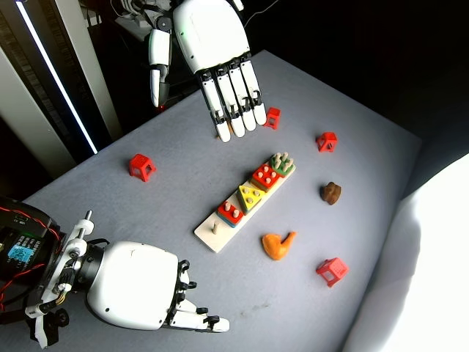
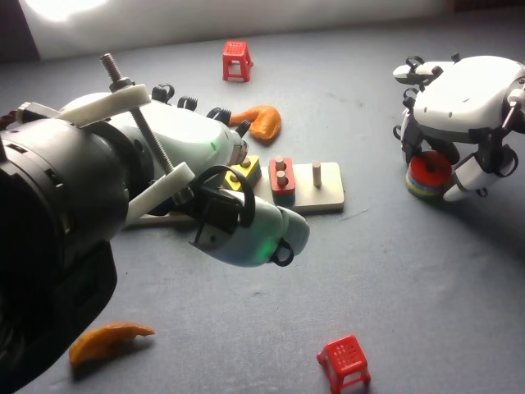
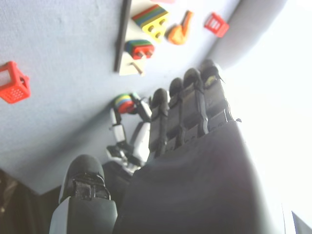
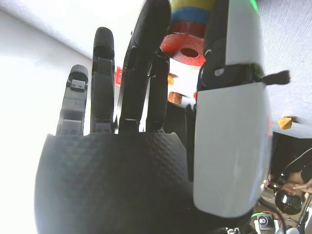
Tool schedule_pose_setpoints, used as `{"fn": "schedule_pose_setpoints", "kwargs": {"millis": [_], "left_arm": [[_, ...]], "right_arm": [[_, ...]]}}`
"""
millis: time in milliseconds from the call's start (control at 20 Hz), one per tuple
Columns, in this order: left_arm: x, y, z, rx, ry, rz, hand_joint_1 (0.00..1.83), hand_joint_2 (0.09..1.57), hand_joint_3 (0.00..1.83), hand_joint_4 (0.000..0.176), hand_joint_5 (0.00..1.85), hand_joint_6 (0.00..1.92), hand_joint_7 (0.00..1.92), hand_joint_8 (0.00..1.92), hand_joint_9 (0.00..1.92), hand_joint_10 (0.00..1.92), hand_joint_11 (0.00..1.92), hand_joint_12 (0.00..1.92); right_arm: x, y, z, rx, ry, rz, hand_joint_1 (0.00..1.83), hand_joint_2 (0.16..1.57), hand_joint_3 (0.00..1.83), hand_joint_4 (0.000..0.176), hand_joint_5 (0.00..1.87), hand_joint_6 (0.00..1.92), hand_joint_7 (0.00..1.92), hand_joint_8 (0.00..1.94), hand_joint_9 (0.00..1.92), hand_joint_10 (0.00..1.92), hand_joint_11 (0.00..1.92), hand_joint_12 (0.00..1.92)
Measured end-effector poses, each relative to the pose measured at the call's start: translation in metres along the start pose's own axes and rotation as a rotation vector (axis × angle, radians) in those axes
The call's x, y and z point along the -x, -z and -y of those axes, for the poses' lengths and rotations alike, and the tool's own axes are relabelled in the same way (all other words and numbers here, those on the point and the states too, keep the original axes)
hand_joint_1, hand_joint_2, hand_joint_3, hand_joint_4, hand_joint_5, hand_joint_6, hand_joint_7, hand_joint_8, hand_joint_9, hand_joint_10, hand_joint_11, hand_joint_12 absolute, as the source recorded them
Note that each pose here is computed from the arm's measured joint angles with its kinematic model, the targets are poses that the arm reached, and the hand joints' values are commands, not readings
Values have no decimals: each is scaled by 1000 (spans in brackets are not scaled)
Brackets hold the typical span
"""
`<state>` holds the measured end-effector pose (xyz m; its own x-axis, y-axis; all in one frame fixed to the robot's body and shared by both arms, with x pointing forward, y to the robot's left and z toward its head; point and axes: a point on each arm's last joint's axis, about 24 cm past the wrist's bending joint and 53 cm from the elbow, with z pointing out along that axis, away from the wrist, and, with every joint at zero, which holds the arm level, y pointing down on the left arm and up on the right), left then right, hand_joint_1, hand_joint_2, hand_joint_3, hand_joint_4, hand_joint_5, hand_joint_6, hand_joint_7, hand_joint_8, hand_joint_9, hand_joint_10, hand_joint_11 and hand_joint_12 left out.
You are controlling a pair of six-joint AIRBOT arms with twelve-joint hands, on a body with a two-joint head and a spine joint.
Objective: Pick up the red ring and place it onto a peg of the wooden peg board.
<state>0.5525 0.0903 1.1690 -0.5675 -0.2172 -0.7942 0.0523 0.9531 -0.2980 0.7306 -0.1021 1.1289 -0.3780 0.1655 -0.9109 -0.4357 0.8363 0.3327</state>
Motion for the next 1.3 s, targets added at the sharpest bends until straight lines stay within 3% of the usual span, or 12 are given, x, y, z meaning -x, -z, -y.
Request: {"fn": "schedule_pose_setpoints", "kwargs": {"millis": [150,250,300,450,650,700,900,1100,1200,1300], "left_arm": [[0,1,2,-7,-4,3,0,1176,0,0,186,3,145,3,101,3,0,155],[0,1,2,-6,-4,3,0,1169,0,0,138,0,103,0,72,0,0,114],[0,1,2,-6,-4,3,0,1164,0,0,152,0,121,0,93,0,0,178],[0,1,2,-7,-4,3,0,1169,2,0,152,7,120,1,83,1,0,119],[0,1,2,-6,-4,4,0,1158,0,0,143,0,90,3,52,4,0,40],[0,1,2,-6,-4,5,0,1162,0,0,155,5,113,12,73,12,11,46],[3,2,3,-9,-5,12,0,1164,0,0,148,2,104,4,65,5,12,42],[3,2,3,-9,-4,12,0,1172,3,0,145,4,98,4,62,4,10,53],[3,2,3,-9,-4,13,0,1169,2,0,181,5,131,0,95,1,0,201],[3,2,3,-9,-4,13,0,1173,2,0,152,11,103,10,62,12,14,53]], "right_arm": [[11,-2,-7,12,-7,10,1246,1070,0,0,980,992,1182,700,599,24,0,0],[27,-3,-15,26,-14,36,1245,1069,0,0,989,967,1179,715,586,18,0,0],[34,-4,-21,37,-19,48,1253,1061,0,0,995,942,1215,667,595,19,0,0],[46,-12,-47,83,-33,43,1254,1055,0,0,1006,985,1241,559,596,15,0,0],[46,-20,-80,137,-38,6,1250,1055,0,2,1036,979,1216,554,591,11,0,0],[45,-22,-89,152,-34,-7,1249,1053,0,10,1045,961,1212,568,585,8,0,0],[40,-27,-111,189,3,-29,1245,1070,2,0,1024,1027,1138,662,582,4,0,0],[38,-30,-123,209,12,-35,1244,1068,3,0,1002,1018,1162,669,582,5,0,0],[37,-31,-127,215,22,-36,1255,1056,0,0,994,988,1246,562,589,5,0,0],[36,-32,-130,221,35,-32,1260,1047,0,0,1011,986,1290,452,619,11,0,0]]}}
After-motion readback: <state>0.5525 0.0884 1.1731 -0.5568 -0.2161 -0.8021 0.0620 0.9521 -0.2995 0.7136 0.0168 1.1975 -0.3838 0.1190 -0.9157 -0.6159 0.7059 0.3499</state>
